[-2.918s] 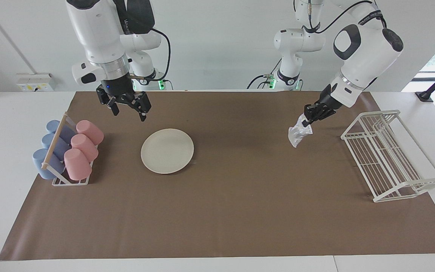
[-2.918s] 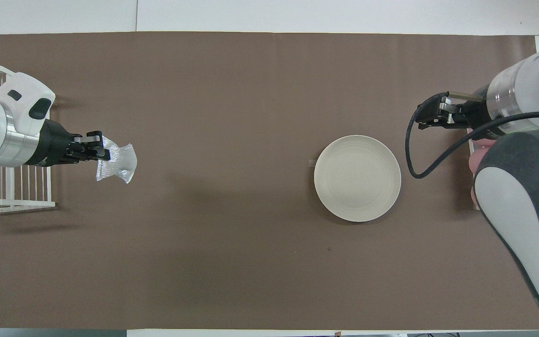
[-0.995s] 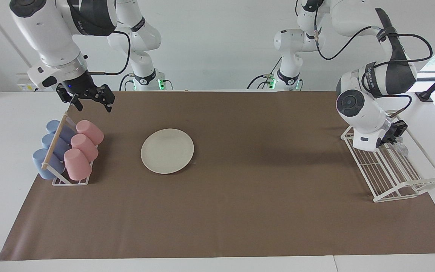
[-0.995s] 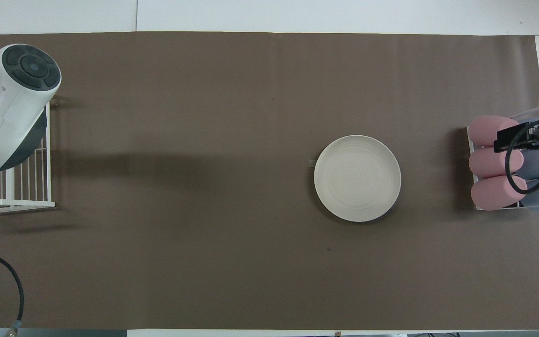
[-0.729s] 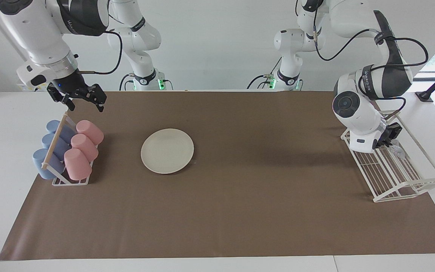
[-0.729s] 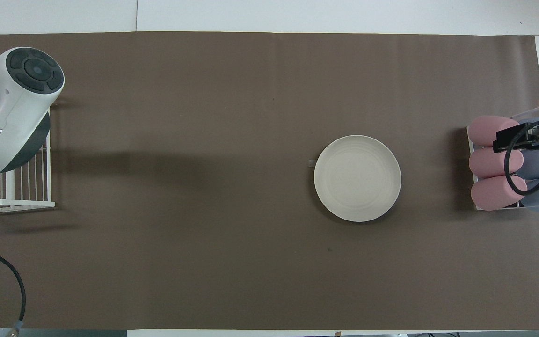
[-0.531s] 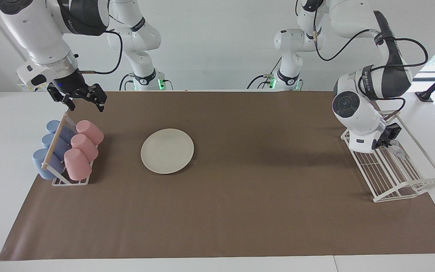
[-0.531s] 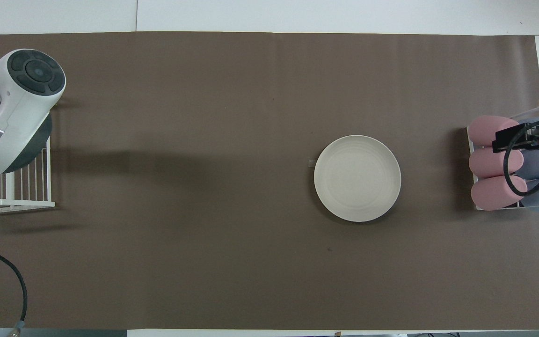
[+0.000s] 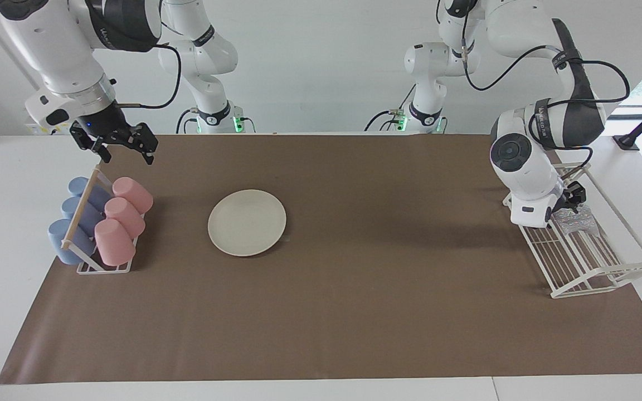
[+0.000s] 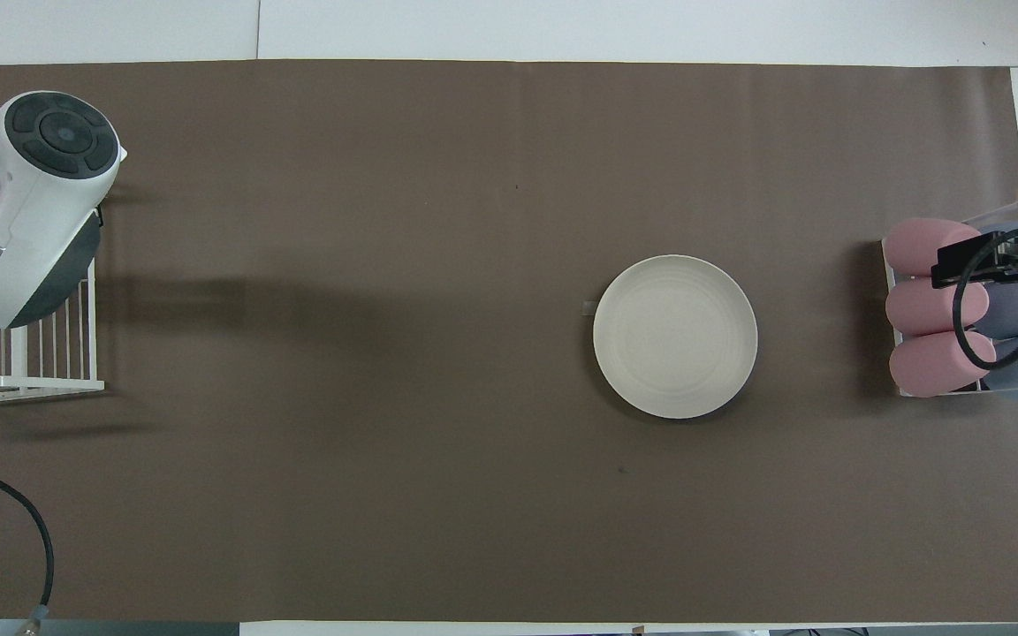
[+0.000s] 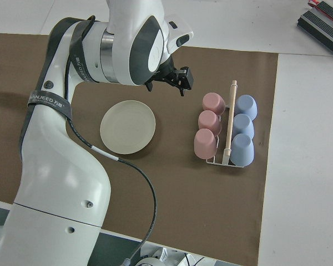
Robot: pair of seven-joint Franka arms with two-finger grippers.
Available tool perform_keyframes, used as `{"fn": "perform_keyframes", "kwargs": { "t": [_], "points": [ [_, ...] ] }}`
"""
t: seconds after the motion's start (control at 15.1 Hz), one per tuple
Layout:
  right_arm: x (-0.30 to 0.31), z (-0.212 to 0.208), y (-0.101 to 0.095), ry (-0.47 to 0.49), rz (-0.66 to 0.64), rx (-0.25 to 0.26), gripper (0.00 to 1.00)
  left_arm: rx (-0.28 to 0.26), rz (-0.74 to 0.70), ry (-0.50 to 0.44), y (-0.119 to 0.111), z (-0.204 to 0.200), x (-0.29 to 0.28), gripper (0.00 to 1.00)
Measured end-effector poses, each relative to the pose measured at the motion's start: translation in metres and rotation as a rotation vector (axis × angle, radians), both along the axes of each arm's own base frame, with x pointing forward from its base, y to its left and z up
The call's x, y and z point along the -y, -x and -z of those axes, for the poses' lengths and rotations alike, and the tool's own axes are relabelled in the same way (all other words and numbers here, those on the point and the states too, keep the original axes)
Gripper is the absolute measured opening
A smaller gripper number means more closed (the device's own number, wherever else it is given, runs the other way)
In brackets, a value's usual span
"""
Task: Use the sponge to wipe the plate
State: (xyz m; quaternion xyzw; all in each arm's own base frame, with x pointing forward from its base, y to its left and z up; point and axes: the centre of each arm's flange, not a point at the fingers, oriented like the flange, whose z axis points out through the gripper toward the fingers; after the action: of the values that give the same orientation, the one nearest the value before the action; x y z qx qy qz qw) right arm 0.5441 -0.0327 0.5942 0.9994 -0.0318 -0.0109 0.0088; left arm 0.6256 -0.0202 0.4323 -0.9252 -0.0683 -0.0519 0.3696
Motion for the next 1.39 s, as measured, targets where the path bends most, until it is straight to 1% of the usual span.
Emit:
{"fn": "perform_keyframes", "kwargs": {
  "t": [0.13,0.27,0.53,0.73,0.8,0.86,1.06,1.19,1.39],
  "points": [
    [0.0,0.0,0.0,0.0,0.0,0.0,1.0,0.004,-0.009,0.022,0.001,-0.001,0.003,0.99],
    [0.0,0.0,0.0,0.0,-0.001,0.0,1.0,0.018,-0.043,0.104,0.0,-0.007,0.008,1.0],
    [-0.003,0.0,0.0,0.0,-0.005,0.0,1.0,0.082,-0.119,0.307,-0.001,-0.047,0.02,1.0],
    [-0.003,0.0,0.0,0.0,-0.006,0.0,1.0,0.134,-0.19,0.49,0.01,-0.089,0.02,1.0],
    [-0.004,0.0,0.0,0.0,-0.006,0.0,1.0,0.138,-0.203,0.537,0.018,-0.106,0.015,1.0],
    [-0.004,0.0,0.0,0.0,-0.006,0.0,1.0,0.125,-0.199,0.566,0.028,-0.122,0.01,1.0],
    [-0.004,0.0,0.0,0.0,-0.006,0.0,1.0,0.064,-0.155,0.616,0.06,-0.162,0.007,1.0],
    [-0.004,0.0,0.0,0.0,-0.006,0.0,1.0,0.024,-0.123,0.665,0.075,-0.177,0.012,1.0],
    [-0.004,0.0,0.0,0.0,-0.006,0.0,1.0,-0.053,-0.072,0.702,0.095,-0.191,0.015,1.0]
  ]
}}
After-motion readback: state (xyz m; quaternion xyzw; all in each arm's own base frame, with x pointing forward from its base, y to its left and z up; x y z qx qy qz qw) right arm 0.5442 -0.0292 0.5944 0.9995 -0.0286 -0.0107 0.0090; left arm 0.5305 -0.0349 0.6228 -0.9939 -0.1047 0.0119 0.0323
